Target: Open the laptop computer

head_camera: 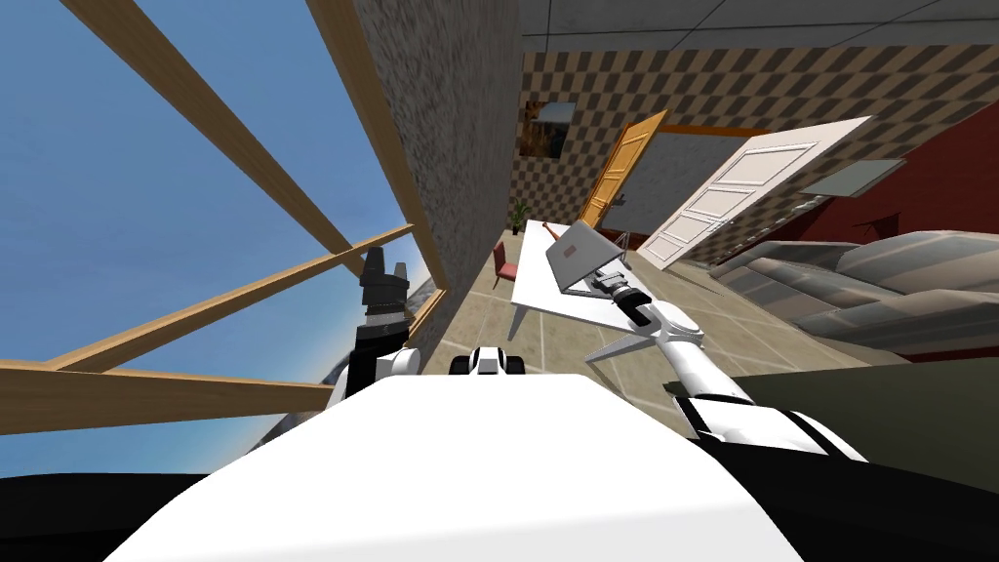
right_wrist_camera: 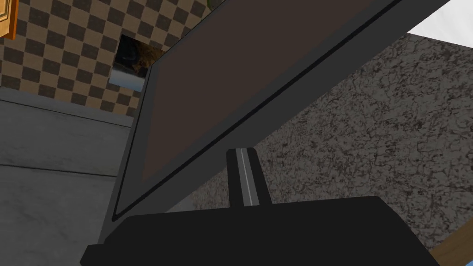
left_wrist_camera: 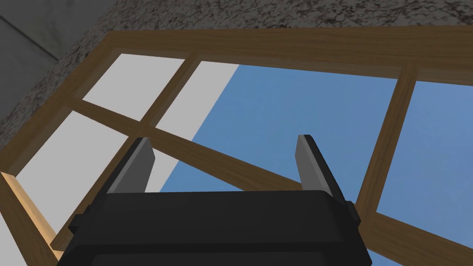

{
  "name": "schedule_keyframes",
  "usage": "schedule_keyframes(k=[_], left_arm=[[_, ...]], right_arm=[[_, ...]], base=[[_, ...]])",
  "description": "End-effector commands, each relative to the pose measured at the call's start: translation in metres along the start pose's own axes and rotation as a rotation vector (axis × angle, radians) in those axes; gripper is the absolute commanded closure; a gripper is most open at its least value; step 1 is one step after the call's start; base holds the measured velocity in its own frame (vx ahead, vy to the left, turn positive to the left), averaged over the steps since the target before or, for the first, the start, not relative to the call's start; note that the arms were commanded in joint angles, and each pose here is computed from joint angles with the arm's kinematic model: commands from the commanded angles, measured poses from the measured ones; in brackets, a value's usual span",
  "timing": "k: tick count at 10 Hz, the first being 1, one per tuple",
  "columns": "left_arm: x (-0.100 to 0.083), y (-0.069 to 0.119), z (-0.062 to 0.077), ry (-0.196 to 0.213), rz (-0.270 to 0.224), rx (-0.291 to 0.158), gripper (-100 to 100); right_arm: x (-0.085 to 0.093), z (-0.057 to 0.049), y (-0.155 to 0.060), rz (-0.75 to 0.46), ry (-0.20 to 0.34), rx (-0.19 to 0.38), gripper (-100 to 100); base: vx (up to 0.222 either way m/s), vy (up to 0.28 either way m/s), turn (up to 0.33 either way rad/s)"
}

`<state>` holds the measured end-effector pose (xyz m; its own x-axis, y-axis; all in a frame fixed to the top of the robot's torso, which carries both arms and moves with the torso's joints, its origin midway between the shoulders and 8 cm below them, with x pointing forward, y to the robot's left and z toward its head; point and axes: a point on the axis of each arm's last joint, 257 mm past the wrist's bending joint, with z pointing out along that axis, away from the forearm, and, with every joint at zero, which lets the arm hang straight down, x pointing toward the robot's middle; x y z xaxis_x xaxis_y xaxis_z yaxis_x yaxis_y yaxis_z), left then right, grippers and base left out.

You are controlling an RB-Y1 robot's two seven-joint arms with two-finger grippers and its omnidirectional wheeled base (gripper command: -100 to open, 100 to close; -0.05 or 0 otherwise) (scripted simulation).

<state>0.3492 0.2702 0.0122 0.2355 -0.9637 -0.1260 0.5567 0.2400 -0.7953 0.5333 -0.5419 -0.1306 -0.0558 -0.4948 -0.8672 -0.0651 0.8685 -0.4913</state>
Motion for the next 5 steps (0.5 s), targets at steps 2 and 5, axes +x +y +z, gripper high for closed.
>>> schedule_keyframes(k=[2,5], left_arm=[[0.0,0.0,0.0,0.0,0.0,0.0,0],[0.0,0.0,0.0,0.0,0.0,0.0,0]], right_arm=[[-0.015,0.0,-0.004,-0.177,0.001,-0.009,-100],[-0.024,0.0,-0.007,-0.301,0.002,-0.012,-100]], base=[[0.028,-0.011,-0.036],[0.031,-0.006,-0.036]])
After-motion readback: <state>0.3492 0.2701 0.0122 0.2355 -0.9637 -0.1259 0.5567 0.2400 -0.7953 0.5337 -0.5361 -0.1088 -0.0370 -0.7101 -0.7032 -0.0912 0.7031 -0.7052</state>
